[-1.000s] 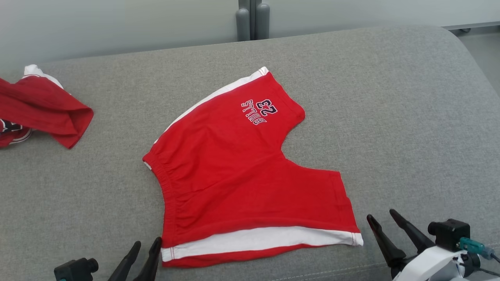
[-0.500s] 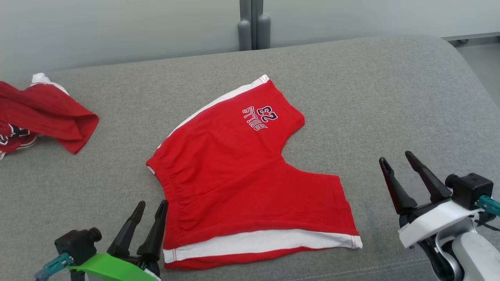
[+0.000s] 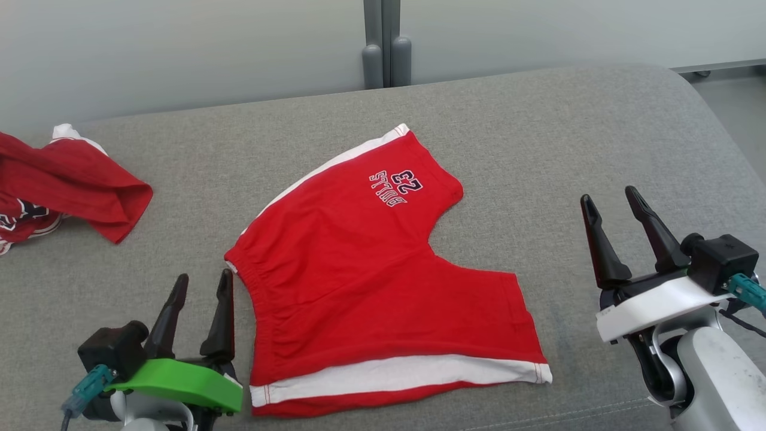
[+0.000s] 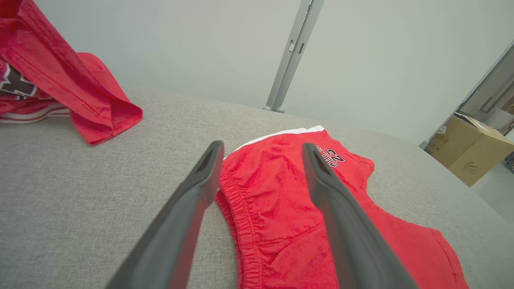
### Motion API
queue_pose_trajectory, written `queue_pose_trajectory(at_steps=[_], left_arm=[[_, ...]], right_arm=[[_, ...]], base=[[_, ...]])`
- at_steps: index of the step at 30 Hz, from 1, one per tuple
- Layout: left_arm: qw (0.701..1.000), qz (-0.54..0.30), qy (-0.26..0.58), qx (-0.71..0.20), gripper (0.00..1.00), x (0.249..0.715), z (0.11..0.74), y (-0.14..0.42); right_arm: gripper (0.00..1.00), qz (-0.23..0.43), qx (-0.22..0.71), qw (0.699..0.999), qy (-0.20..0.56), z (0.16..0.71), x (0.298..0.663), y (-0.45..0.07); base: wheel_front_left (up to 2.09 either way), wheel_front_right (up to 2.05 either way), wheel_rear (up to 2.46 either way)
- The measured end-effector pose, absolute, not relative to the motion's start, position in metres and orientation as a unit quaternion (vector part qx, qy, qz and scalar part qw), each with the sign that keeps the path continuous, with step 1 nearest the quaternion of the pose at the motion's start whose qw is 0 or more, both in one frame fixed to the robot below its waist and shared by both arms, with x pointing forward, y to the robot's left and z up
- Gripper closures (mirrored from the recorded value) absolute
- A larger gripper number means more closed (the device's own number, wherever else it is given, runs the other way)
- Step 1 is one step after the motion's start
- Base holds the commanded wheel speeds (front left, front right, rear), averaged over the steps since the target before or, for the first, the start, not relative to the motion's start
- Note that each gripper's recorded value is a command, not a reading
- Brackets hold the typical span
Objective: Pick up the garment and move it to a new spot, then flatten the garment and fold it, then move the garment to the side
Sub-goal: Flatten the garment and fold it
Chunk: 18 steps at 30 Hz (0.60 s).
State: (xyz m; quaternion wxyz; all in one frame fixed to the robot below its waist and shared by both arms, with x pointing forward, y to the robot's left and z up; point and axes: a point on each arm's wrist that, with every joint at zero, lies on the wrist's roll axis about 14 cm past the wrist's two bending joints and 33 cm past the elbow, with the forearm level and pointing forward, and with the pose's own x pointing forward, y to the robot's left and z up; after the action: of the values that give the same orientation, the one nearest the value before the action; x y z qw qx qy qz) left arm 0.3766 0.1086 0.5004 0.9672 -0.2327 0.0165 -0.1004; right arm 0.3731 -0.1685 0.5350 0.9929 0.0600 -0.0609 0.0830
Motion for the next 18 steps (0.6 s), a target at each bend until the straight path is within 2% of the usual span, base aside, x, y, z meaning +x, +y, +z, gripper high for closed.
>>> queue_pose_trajectory(at_steps=[8,18], left_arm=[[0.976,-0.065,-0.011,-0.209,0.0,0.382,0.511,0.123],[0.978,-0.051,-0.005,-0.204,0.0,0.372,0.504,0.123]], right_arm=[[0.0,0.076,0.064,0.993,-0.07,0.539,0.374,-0.16],[0.0,0.069,0.061,0.993,-0.069,0.538,0.373,-0.158]], base=[[0.0,0.0,0.0],[0.0,0.0,0.0]])
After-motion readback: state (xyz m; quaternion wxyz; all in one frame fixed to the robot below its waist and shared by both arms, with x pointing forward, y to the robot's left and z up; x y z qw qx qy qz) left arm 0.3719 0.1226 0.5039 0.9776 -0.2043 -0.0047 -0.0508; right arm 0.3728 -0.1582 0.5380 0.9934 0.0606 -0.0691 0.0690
